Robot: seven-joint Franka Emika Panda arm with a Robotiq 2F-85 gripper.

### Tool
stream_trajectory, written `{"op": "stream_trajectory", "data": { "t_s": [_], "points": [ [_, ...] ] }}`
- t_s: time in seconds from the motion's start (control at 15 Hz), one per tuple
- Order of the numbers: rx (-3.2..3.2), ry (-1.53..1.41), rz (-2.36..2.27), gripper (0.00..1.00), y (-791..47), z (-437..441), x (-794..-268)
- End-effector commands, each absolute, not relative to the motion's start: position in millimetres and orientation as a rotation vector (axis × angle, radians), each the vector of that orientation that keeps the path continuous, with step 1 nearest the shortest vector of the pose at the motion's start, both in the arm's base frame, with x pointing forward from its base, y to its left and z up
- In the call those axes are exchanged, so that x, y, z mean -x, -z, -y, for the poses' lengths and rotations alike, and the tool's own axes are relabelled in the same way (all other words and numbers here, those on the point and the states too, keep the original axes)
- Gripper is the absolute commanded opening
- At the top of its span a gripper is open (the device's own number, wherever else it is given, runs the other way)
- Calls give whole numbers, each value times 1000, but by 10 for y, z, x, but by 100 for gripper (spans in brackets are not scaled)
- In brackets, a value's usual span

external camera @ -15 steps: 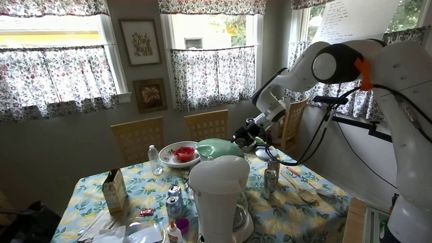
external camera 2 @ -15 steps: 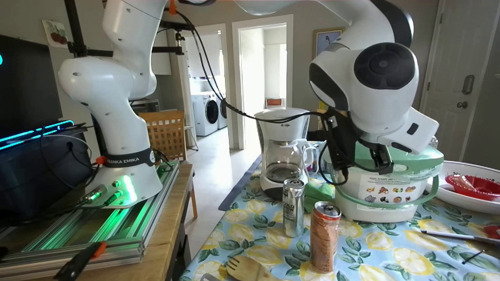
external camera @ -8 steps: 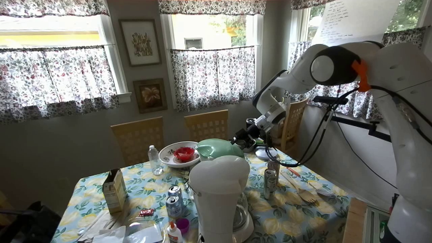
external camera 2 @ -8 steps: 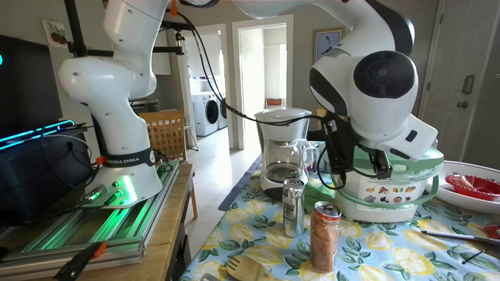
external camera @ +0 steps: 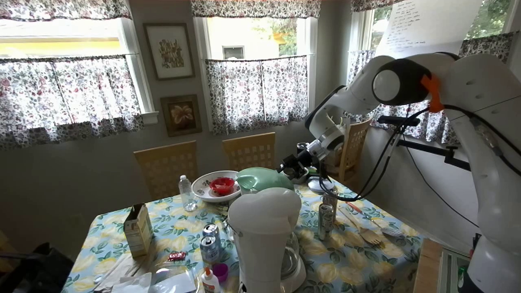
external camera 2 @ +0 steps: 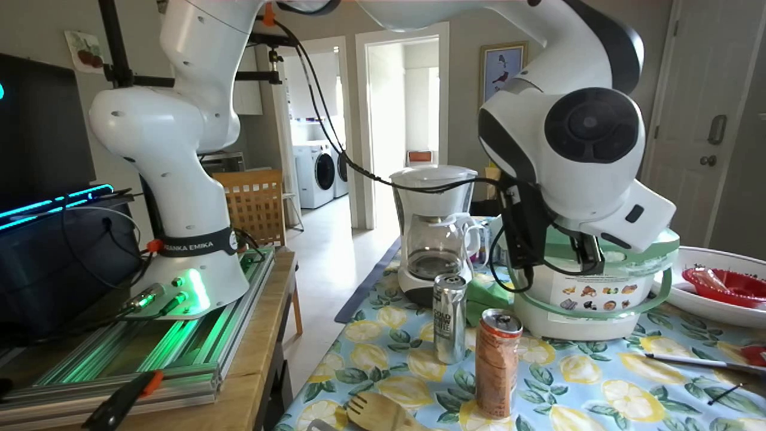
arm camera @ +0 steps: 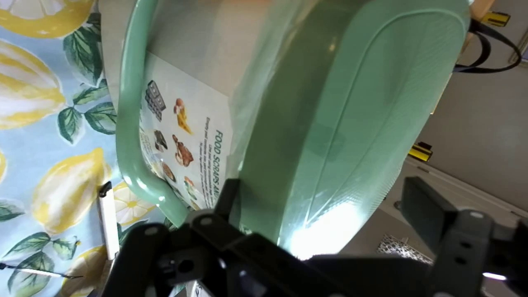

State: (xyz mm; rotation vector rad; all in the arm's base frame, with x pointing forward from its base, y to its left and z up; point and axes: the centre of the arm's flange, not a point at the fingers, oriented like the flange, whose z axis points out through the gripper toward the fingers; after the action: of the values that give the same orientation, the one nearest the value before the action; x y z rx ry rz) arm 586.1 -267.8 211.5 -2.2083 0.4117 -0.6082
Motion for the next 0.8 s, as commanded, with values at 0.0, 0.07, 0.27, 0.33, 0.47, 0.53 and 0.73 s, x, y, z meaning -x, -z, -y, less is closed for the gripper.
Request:
{"op": "stream_trajectory", "data": {
  "t_s": [0.0, 0.07, 0.27, 0.33, 0.47, 0.53, 0.73],
  "points": [
    [2165, 603, -435, 100, -2030, 2721, -5976],
    [2163, 602, -436, 100, -2023, 2721, -5979],
    [2158, 594, -435, 100, -1983, 2705, -5993],
    [2151, 596, -437, 100, -1976, 2701, -5997],
    [2137, 611, -435, 100, -1992, 2690, -6007],
    [2136, 617, -432, 100, -2012, 2686, -6003],
    [2134, 634, -422, 100, -2084, 2684, -5992]
  ]
}}
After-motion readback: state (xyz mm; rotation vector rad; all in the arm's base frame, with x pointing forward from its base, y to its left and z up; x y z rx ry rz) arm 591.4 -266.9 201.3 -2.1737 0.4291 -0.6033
